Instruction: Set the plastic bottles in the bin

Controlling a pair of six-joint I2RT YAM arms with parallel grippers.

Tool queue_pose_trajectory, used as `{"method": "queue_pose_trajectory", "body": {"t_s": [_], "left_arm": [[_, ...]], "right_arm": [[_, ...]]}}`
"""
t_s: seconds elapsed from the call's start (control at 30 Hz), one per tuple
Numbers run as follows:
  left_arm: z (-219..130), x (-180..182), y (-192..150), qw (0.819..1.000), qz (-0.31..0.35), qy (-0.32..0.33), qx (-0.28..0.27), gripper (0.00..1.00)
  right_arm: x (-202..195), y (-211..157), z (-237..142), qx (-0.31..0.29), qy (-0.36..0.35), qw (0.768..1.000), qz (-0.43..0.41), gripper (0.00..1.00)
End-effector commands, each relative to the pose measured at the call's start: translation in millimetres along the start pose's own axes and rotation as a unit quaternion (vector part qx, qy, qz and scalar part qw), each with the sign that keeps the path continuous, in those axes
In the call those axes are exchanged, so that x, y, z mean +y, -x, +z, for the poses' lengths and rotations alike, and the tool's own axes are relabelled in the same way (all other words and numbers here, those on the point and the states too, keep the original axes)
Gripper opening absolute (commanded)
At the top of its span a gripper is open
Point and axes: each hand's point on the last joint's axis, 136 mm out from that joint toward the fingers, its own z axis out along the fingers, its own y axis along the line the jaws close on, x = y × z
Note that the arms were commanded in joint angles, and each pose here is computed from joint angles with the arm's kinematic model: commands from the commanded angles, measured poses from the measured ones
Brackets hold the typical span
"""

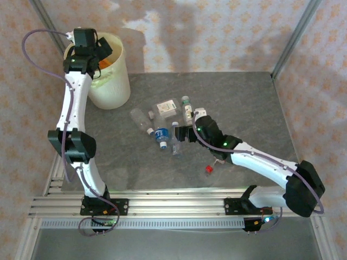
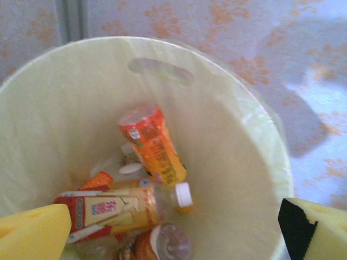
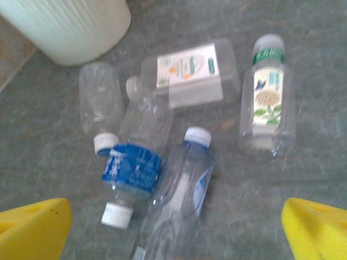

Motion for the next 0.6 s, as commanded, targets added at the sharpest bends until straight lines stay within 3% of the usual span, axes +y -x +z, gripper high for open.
{"method": "queue_pose_trajectory", "body": {"t_s": [0.0, 0.27, 0.57], "left_arm": [[-25, -13, 9, 0.998, -0.044, -0.046, -0.018, 1.00], [-62, -3, -24, 0.993, -0.097, -0.050, -0.042, 1.00], [-81, 14, -58, 0.988, -0.137, -0.056, -0.033, 1.00]], "right_arm": [[-12, -38, 7, 0.055, -0.031, 0.998, 0.006, 1.00], [16, -91, 26, 0.149, -0.002, 0.988, -0.048, 0.99], [23, -111, 54, 0.171, -0.040, 0.984, -0.010, 0.94]]}}
